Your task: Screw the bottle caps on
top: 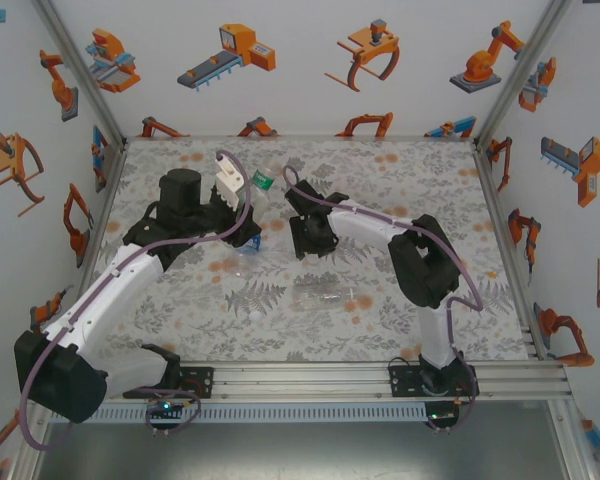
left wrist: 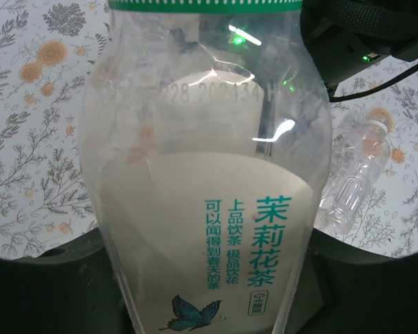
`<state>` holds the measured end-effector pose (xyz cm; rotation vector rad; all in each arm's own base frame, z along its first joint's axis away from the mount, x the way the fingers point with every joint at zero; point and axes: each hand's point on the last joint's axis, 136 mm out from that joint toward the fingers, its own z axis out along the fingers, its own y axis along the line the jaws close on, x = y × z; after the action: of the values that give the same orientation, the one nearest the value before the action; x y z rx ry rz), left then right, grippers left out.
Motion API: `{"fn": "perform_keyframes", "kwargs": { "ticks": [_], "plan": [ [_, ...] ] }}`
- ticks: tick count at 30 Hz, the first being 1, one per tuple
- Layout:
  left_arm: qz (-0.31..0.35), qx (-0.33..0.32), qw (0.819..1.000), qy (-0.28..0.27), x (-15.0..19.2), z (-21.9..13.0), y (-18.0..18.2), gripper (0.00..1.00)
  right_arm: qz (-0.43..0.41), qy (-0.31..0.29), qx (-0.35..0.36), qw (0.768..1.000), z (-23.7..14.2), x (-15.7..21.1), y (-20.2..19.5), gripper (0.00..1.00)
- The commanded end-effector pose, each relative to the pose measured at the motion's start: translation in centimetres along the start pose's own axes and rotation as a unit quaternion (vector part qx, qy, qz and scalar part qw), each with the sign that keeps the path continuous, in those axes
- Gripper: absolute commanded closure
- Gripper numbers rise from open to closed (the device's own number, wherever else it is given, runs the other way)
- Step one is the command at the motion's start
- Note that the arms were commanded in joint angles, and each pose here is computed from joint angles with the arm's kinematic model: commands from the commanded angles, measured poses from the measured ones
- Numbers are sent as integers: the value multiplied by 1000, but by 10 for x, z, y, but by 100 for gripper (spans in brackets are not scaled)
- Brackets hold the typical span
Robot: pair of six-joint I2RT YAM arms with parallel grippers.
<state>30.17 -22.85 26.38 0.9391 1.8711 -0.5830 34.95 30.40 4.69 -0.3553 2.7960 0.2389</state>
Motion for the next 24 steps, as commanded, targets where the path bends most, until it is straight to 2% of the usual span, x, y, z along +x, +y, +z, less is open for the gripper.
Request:
{"fn": "perform_keyframes", "kwargs": {
  "ticks": [1, 11, 24],
  "plan": [
    [1, 5, 1000, -15, -11, -2, 0, 100, -1, -18, 2, 1000, -21, -9, 3, 48],
    [1, 6, 1000, -15, -11, -2, -1, 100, -1, -10, 4, 1000, -15, -4, 2, 47],
    [1, 5, 1000, -15, -11, -2, -1, 100, -2, -27, 0, 1000, -29, -13, 4, 47]
  ]
}}
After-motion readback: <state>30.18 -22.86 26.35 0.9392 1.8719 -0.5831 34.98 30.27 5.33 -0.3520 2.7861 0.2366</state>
